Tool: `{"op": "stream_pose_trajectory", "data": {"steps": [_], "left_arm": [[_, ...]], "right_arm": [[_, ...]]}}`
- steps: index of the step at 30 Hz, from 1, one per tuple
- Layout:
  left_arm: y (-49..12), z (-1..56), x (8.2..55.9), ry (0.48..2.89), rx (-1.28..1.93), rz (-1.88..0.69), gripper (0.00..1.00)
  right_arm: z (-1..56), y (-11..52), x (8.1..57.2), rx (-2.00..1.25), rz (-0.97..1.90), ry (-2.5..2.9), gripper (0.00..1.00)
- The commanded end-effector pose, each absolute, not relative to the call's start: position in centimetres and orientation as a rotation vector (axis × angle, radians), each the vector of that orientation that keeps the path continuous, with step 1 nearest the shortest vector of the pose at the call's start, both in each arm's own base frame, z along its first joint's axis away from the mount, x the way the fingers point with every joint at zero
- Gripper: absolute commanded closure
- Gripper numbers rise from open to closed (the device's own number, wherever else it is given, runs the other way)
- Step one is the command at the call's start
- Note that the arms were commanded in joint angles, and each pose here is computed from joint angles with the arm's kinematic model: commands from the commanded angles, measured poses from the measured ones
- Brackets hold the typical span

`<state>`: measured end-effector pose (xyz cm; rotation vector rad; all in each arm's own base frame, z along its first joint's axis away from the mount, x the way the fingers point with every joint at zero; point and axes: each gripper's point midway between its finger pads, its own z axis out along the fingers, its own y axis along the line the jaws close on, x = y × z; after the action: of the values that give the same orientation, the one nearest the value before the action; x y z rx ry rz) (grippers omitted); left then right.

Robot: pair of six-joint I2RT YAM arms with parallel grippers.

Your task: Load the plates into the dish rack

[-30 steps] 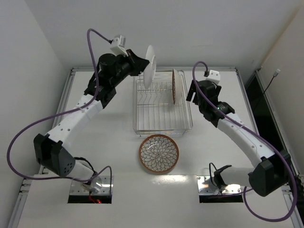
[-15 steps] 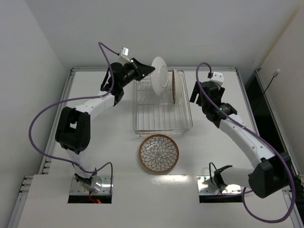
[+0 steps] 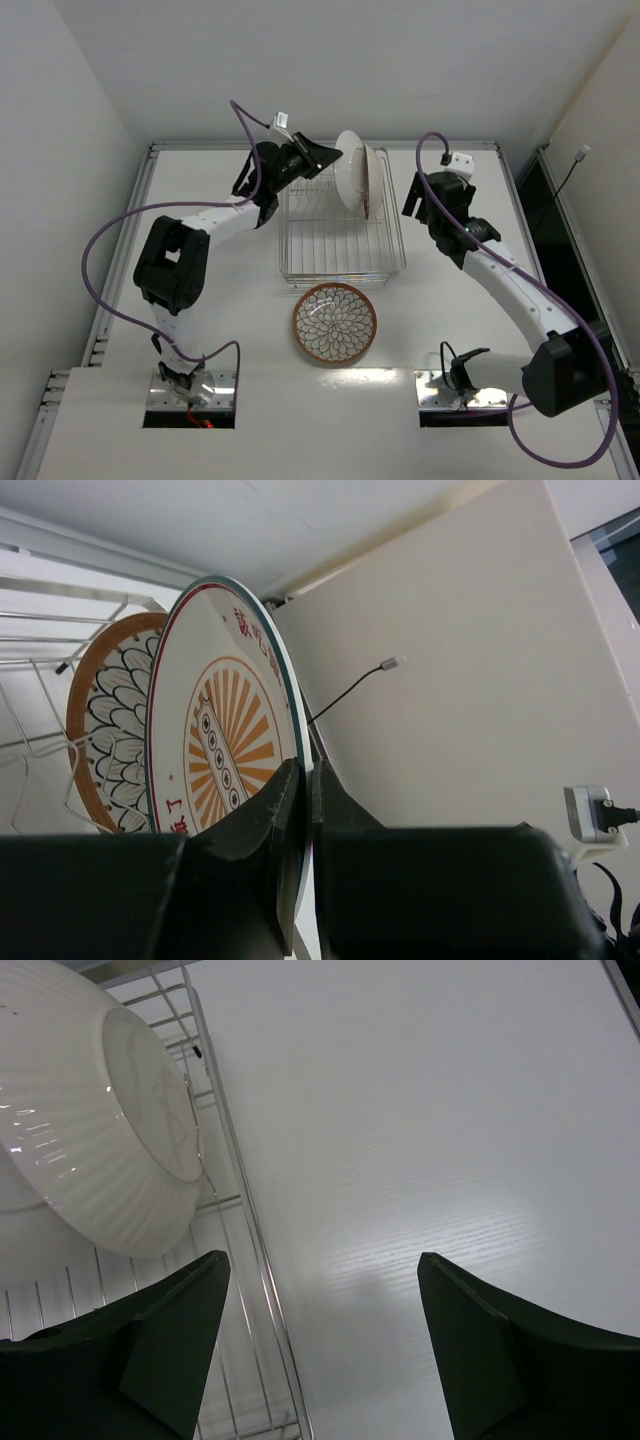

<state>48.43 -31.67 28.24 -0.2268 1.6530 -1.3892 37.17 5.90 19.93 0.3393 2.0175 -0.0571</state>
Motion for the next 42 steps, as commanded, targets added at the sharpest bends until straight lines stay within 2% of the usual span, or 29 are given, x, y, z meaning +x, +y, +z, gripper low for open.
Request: {"op": "stream_pose_trajectory", "data": {"steps": [1,15,26,42], "left_arm": [[-32.8,33.8,48.2,1.466,-0.201,-1.437,1.00],[-34.6,30.4,48.3,1.611,-0.279,-1.214,1.00],[-35.5,35.3,47.6,1.535,-0.218,-1.118,1.00],[-40.4,30.8,49.2,1.674,-0.159,-0.972,1.00]], "right_arm": [[20.7,6.1,37.7,0.340,-0.023,1.981,0.26],[20.8,6.0,37.9,0.346,-0.015,1.974,0.26],[20.4,5.7,37.8,0.339,-0.022,1.985,0.26],[20.4,5.5,37.8,0.343,-0.019,1.987,0.26]]}}
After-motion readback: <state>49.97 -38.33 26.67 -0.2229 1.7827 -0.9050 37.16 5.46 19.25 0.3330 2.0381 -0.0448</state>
